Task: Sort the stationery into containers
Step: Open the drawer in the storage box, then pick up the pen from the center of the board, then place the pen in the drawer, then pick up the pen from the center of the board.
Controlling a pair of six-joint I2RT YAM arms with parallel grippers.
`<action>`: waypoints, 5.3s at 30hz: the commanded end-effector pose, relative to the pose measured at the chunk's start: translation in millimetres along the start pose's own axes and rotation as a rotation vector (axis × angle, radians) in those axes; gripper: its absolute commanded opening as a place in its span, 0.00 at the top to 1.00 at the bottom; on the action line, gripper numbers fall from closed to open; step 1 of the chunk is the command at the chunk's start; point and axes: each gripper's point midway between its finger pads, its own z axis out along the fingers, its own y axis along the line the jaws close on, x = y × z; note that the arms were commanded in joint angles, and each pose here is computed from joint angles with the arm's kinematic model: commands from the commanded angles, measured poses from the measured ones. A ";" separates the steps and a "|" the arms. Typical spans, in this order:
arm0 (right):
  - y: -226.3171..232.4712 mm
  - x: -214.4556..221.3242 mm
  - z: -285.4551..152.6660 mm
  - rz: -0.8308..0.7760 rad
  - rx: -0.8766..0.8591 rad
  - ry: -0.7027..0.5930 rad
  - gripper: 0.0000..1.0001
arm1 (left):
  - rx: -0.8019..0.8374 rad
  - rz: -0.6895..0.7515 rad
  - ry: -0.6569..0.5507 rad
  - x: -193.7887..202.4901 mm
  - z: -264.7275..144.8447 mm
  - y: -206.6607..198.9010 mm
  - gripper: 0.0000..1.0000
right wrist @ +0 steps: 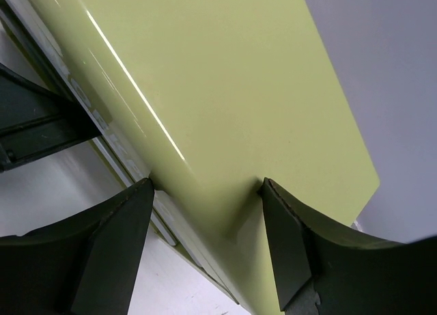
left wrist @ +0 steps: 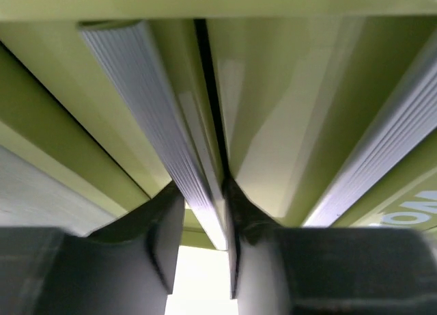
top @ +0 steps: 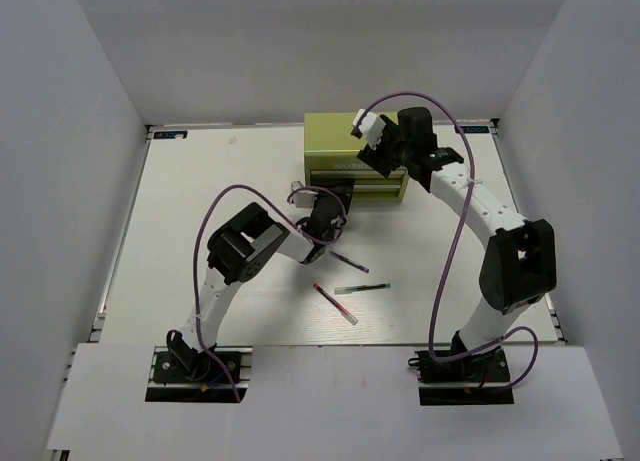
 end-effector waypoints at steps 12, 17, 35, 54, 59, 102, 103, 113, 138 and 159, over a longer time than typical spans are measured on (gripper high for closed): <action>10.1 44.5 16.6 0.075 -0.101 0.160 0.32 | 0.020 -0.060 -0.092 -31.6 1.0 9.7 1.00; 16.0 49.2 21.2 0.076 -0.140 0.197 0.32 | 0.010 -0.057 -0.069 -27.5 -17.3 19.5 1.00; 29.1 65.0 26.2 0.100 -0.199 0.266 0.28 | 0.019 -0.050 -0.003 -37.4 -70.3 18.6 1.00; 82.1 32.2 -83.2 0.039 -0.319 0.052 0.17 | 0.079 -0.023 0.098 -42.5 -97.2 -10.6 0.16; 163.0 45.9 -128.9 -0.113 -0.600 -0.084 0.30 | -0.062 0.061 0.161 -43.7 -123.5 8.4 0.15; 264.1 84.9 -105.7 -0.163 -0.707 0.120 1.00 | -0.730 0.333 0.349 -104.7 -270.5 20.1 0.01; 255.4 78.6 -105.2 -0.173 -0.681 0.112 1.00 | -0.749 0.290 0.351 -100.9 -271.0 21.4 0.01; 119.8 -13.8 -57.8 -0.254 -0.248 0.011 1.00 | -0.957 0.149 0.492 -55.4 -273.1 55.7 0.01; 110.9 -17.4 -49.7 -0.038 -0.297 -0.015 0.60 | -1.182 0.182 0.547 -21.7 -278.1 69.7 0.23; 112.5 15.9 -82.2 0.115 -0.229 -0.048 0.59 | -1.412 0.305 0.636 12.8 -308.8 123.7 0.72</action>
